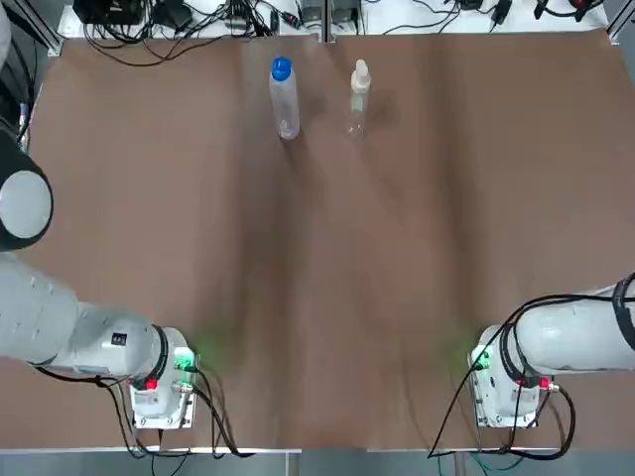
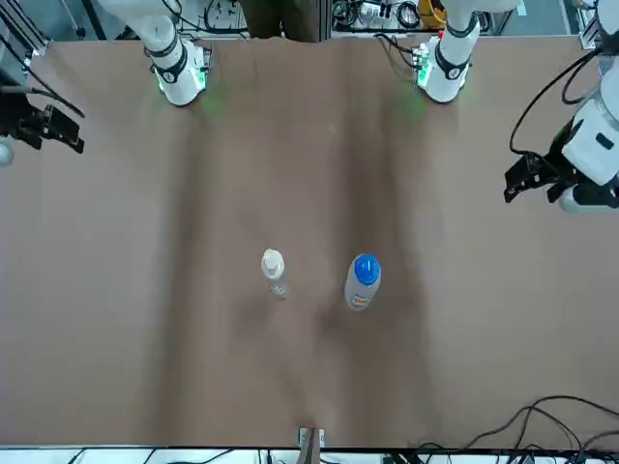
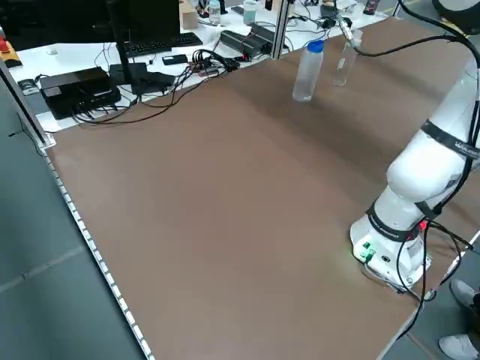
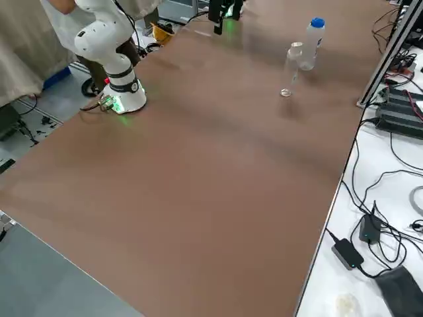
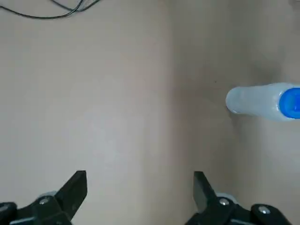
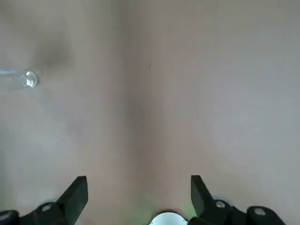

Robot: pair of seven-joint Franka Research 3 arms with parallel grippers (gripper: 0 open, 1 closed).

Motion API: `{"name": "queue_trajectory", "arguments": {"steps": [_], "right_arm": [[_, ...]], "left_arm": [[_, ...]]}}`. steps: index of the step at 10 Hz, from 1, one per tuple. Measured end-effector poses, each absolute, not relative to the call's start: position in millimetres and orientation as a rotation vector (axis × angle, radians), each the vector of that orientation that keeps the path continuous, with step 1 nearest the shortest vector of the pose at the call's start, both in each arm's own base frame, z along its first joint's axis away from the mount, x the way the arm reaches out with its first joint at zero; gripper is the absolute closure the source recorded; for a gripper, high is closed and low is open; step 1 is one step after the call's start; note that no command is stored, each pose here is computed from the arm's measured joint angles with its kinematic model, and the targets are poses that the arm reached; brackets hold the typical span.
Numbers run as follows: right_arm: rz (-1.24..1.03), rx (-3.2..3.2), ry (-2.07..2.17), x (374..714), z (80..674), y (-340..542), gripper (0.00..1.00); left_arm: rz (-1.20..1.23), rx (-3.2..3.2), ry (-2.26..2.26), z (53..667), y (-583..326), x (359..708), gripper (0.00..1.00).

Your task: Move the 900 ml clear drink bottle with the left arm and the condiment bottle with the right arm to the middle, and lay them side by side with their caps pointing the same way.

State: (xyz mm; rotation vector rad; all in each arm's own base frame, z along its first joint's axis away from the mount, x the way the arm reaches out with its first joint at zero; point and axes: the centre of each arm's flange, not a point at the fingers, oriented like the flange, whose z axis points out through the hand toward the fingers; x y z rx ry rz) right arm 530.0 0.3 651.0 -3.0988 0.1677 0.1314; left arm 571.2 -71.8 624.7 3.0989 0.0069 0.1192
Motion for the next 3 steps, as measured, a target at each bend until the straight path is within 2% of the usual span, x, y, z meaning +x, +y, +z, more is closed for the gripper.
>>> {"name": "queue_trajectory", "arguments": {"steps": [3], "right_arm": [[0.125, -3.084, 0.111, 530.3, 650.5, -12.3, 0.04]], "left_arm": [[0.112, 3.1, 0.028, 628.5, -68.3, 566.4, 0.0]]}}
